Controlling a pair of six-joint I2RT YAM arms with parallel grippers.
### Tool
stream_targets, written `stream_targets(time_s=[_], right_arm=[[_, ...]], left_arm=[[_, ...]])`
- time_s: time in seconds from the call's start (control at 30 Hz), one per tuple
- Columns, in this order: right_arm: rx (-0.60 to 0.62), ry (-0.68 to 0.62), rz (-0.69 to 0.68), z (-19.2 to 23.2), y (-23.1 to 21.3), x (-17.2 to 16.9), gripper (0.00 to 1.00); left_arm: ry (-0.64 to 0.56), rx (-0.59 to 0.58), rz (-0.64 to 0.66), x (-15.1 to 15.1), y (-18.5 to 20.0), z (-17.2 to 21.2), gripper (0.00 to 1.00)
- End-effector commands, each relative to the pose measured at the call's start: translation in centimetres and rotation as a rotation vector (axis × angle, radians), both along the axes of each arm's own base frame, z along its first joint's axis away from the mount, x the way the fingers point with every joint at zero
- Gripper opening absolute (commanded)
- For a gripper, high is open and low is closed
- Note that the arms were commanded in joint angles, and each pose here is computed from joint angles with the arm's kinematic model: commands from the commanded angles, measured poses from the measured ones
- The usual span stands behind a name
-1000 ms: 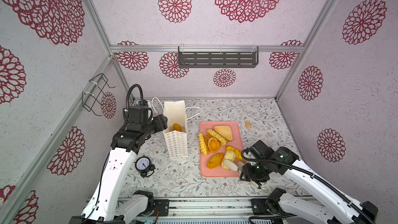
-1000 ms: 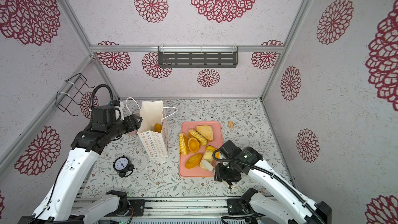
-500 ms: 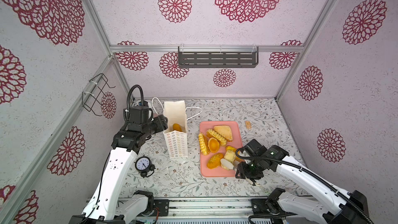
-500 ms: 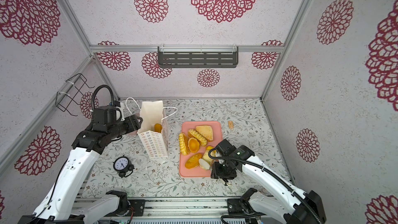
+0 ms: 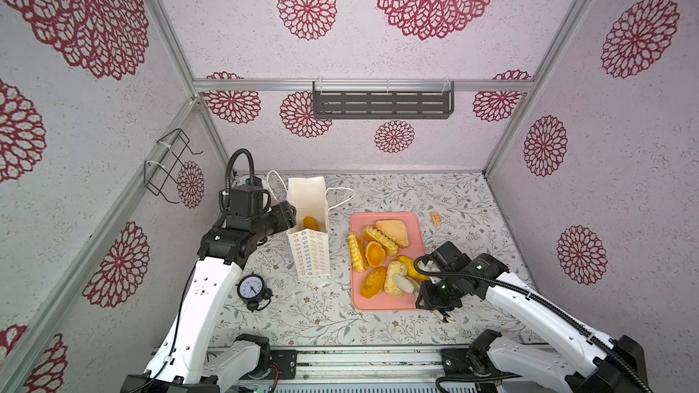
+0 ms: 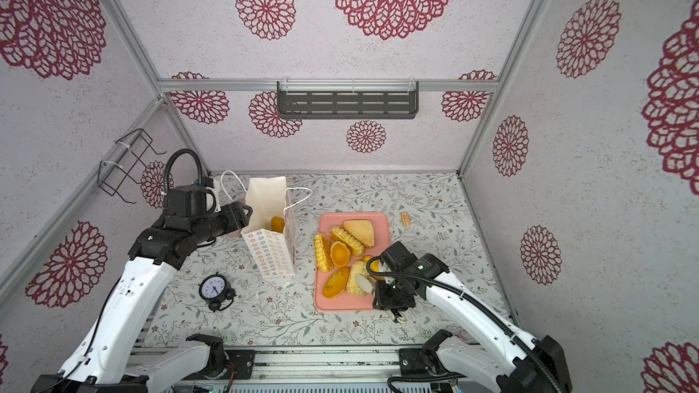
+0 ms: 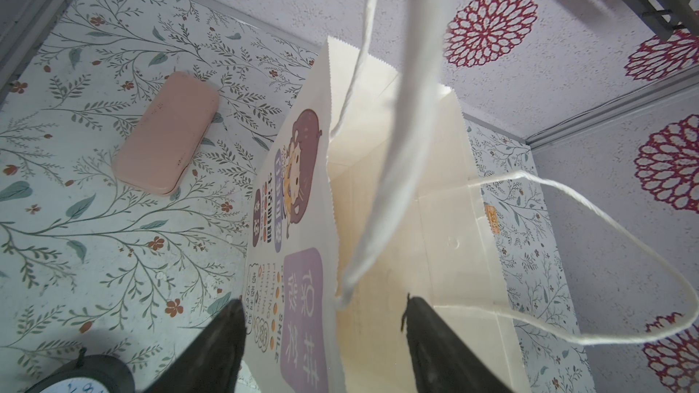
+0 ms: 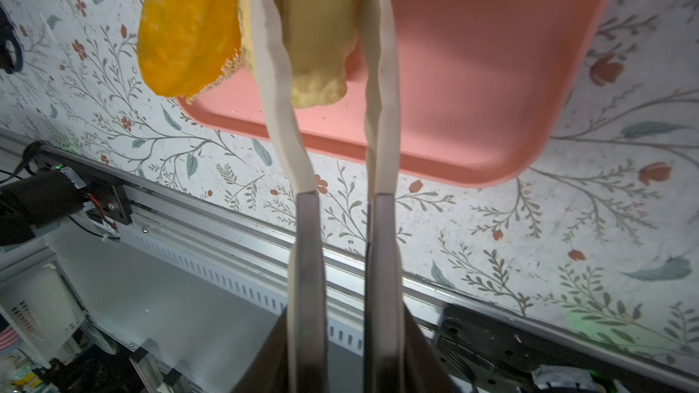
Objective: Place the fake bread into the paper bag
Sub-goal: 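Grasp the pale oval bun at the tray's near edge with the right gripper, then lift the pale bun and drop it into the bag with the right gripper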
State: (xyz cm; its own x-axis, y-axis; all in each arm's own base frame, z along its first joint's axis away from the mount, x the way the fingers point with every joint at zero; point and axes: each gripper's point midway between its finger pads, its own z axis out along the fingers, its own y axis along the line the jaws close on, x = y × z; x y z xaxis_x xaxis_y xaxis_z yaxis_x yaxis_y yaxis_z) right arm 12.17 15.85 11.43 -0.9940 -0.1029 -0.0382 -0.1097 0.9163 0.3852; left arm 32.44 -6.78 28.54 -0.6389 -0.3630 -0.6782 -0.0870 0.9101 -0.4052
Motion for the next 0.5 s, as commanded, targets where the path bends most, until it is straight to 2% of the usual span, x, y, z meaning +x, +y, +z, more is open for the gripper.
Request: stream_targets(time_s=[0.0, 0.2, 0.47], right_arm=[[0.024, -0.032, 0.000, 1.5, -0.2, -0.1, 0.30], [0.030, -0.069, -0.010, 3.2, -0.6, 0.0, 0.22], [0.092, -0.174, -0.024, 8.0, 0.1, 1.5, 0.19]], left_arm=[[-0.017, -0.011, 0.013, 0.5, -0.1, 0.5, 0.70], [-0.018, -0.017, 0.021, 0.7, -0.1, 0.6, 0.69], [-0.015, -0.020, 0.027, 0.7, -0.1, 0.5, 0.64]])
